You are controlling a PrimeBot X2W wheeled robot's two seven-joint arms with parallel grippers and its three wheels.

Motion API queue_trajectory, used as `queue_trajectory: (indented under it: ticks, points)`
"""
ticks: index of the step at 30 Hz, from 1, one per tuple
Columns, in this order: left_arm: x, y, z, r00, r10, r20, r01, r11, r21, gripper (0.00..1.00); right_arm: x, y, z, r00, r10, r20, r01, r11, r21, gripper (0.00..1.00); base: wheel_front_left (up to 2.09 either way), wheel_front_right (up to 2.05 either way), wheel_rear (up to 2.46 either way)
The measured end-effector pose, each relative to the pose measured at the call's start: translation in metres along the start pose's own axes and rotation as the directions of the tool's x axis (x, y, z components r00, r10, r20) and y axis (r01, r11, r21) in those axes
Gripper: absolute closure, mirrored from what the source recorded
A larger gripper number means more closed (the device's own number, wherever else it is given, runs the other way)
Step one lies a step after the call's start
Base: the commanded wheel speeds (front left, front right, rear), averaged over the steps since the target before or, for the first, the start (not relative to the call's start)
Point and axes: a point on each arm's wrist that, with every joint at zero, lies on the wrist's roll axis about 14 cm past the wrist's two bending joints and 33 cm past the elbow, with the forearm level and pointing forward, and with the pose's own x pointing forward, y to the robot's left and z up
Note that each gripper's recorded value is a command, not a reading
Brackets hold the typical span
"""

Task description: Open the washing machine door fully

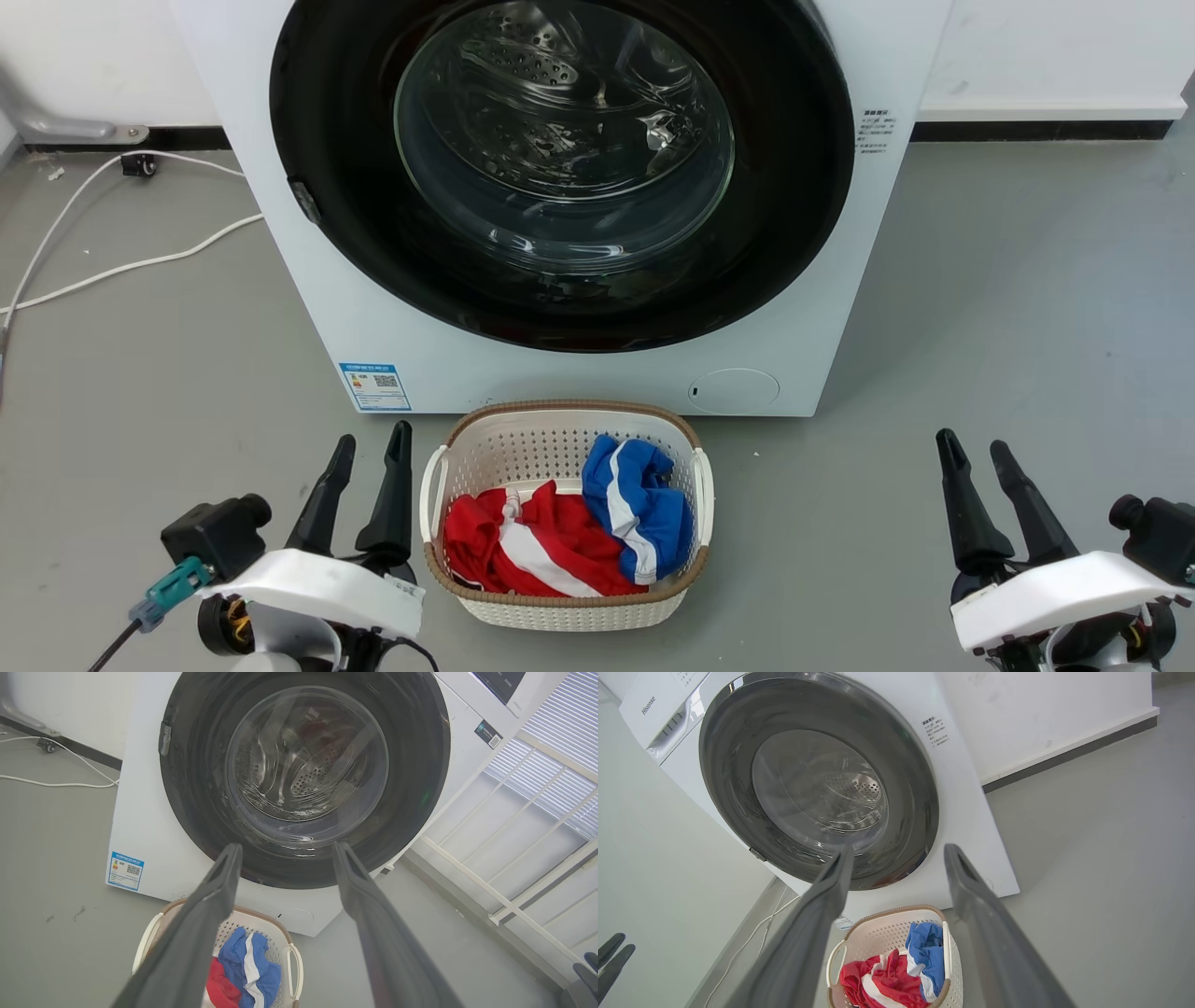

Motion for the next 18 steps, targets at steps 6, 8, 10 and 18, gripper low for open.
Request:
queue_trajectory:
  ticks: [6,8,10,18]
  points:
    - [0.0001,-0.0048,-0.0022,1.0,-0.023,-0.006,0.024,0.996,0.081,0.0,-0.0041,0.0011,0.0014,1.0,0.002,-0.006,-0.003,0.996,-0.084,0.0,0.0,0.0,0.0]
    - [0.0,-0.0054,-0.0032,1.0,-0.029,-0.011,0.03,0.994,0.109,0.0,-0.0052,0.0014,0.0012,1.0,0.003,-0.008,-0.004,0.994,-0.111,0.0,0.0,0.0,0.0]
    - [-0.0001,-0.0056,-0.0029,0.999,-0.032,-0.009,0.033,0.99,0.134,0.0,-0.0051,0.0031,0.0032,1.0,0.007,-0.004,-0.008,0.992,-0.128,0.0,0.0,0.0,0.0]
    - [-0.0012,-0.0034,-0.0009,0.999,-0.035,-0.006,0.036,0.972,0.233,0.0,-0.0096,0.0046,0.0047,1.0,0.011,-0.002,-0.011,0.977,-0.214,0.0,0.0,0.0,0.0]
